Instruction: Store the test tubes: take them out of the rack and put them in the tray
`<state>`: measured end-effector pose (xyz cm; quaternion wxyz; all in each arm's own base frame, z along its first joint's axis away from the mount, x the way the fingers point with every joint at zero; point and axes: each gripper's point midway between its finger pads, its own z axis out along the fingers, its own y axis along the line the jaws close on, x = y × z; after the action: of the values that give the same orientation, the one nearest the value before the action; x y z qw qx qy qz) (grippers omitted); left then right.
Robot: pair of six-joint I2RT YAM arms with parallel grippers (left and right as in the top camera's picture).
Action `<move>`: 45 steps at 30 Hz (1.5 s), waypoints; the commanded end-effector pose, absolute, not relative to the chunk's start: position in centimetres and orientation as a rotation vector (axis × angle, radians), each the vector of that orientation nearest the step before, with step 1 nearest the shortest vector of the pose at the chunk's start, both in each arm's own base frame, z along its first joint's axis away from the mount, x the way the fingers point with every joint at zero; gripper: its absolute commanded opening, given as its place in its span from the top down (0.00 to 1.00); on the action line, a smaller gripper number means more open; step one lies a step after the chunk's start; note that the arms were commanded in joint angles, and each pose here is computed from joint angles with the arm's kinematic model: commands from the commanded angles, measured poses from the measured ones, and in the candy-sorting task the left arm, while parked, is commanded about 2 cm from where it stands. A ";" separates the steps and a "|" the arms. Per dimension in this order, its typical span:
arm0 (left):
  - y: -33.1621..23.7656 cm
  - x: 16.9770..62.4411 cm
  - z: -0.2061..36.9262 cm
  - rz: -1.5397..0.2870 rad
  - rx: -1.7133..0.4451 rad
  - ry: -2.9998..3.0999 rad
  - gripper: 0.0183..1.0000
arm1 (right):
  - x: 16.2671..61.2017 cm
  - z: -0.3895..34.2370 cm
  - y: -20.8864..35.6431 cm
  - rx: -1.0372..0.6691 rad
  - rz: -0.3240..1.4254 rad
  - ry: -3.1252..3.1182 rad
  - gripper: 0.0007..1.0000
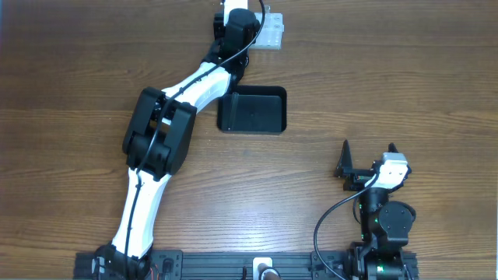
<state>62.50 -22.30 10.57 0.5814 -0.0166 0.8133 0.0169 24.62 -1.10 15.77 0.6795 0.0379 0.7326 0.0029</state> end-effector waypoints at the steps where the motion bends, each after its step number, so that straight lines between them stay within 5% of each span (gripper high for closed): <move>1: -22.0 63.0 10.8 0.041 -0.041 1.888 0.50 | 24.6 15.6 -0.9 0.083 0.022 1.644 0.01; 24: -22.1 63.1 11.3 0.031 -0.049 1.867 0.85 | 24.6 15.6 -0.9 0.083 0.022 1.644 0.01; 45: -21.8 63.5 12.5 0.017 -0.068 1.830 0.98 | 24.6 15.6 -0.9 0.083 0.022 1.644 0.01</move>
<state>62.93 -22.36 11.76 0.6012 -0.0251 0.7987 0.0069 24.62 -1.10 15.77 0.6795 0.0379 0.7326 0.0029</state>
